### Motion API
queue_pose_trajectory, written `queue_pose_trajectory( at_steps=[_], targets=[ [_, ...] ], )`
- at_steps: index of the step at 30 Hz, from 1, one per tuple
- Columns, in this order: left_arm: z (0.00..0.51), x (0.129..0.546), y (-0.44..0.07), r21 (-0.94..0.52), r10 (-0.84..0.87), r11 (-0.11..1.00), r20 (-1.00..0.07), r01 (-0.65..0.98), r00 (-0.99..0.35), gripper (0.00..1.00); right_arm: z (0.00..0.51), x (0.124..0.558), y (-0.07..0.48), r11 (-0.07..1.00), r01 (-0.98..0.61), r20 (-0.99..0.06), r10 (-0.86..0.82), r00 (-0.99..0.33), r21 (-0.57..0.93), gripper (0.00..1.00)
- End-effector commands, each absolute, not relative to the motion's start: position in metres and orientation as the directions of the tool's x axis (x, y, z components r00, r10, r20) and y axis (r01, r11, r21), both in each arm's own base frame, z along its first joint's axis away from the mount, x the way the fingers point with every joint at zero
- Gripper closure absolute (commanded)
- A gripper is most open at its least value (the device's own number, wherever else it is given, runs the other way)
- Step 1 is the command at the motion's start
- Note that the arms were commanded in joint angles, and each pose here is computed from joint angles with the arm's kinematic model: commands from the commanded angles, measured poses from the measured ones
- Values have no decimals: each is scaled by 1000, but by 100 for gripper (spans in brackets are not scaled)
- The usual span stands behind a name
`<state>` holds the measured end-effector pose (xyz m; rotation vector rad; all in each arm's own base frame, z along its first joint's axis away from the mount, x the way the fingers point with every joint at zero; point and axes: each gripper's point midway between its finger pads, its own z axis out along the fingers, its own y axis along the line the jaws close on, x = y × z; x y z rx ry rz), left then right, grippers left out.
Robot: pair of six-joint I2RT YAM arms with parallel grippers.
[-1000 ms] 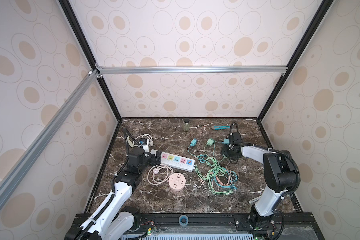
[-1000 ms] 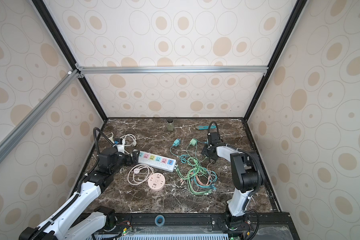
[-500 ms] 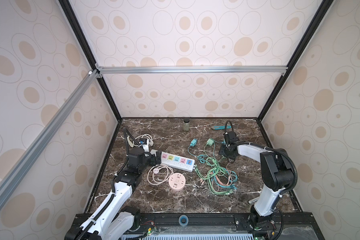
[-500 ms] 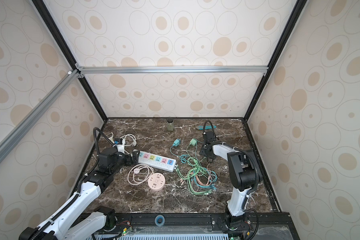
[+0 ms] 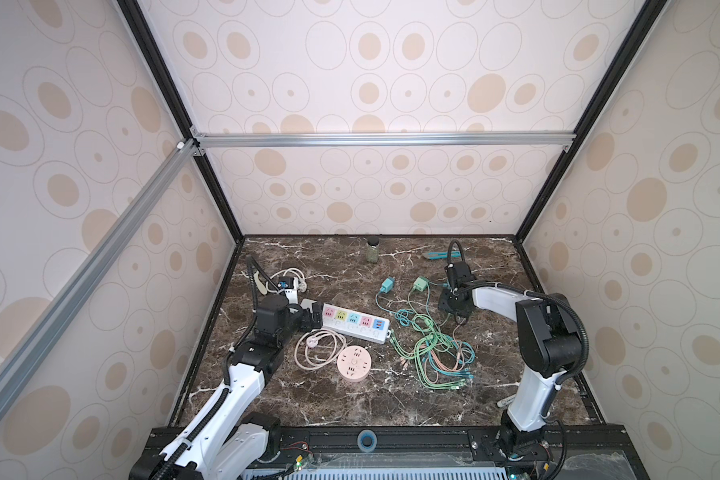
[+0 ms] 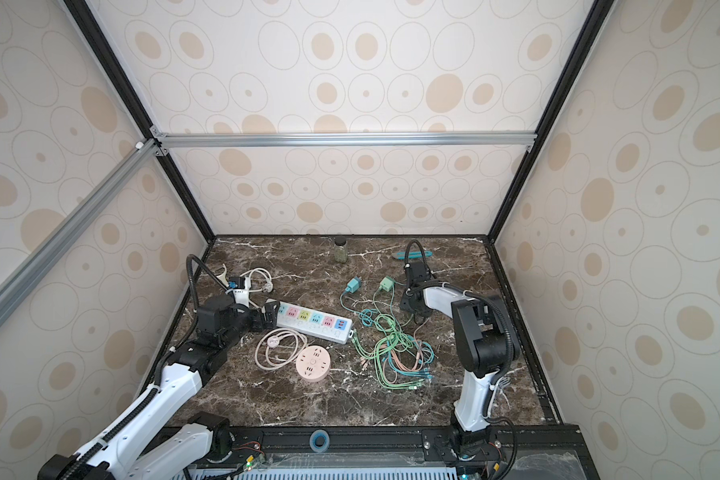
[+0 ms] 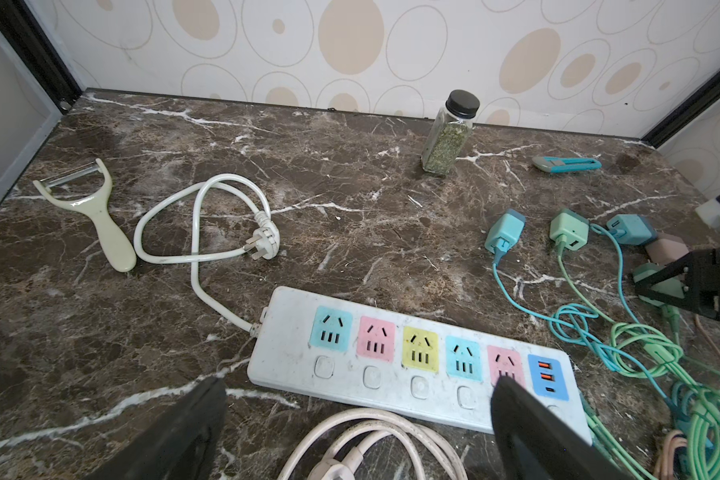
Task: Insert the plug
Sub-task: 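Close the right gripper on the green charger plug and lift it, then carry the green plug toward the left gripper while the left gripper reaches to meet it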
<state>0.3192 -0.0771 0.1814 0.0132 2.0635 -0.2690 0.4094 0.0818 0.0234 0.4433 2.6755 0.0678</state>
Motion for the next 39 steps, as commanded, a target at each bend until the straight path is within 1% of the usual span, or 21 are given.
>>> queue_pose_trajectory(
  at_steps=[1,5,11,14,17,20,23,27,33,39],
  targets=[
    [190,321,-81,-198,-112,972,-870,131,-481,1,23,406,84,960,268,-395,279,-875,84,52],
    [188,322,-82,-203,-114,970,-867,135,-486,1,30,406,91,976,202,-415,217,-884,81,58],
    [185,322,-85,-211,-114,967,-859,143,-499,1,47,407,98,993,90,-448,117,-886,81,70],
    [185,322,-87,-222,-119,964,-855,148,-505,1,62,407,102,996,29,-483,66,-873,85,72],
    [186,322,-90,-239,-129,958,-852,158,-507,1,81,405,116,992,-80,-529,-19,-848,93,73],
    [191,320,-104,-278,-127,933,-848,228,-514,1,102,399,132,977,-204,-579,-127,-805,69,73],
    [198,318,-123,-335,-127,889,-835,312,-535,1,123,390,150,939,-342,-629,-250,-736,27,71],
    [209,315,-148,-416,-136,809,-820,416,-556,1,144,373,179,859,-505,-667,-427,-611,-87,71],
    [229,306,-179,-542,-195,653,-795,529,-574,2,172,349,216,755,-642,-719,-519,-462,-133,70],
    [241,294,-202,-590,-188,537,-780,603,-596,2,201,327,241,664,-724,-765,-560,-317,-187,69]
  ],
)
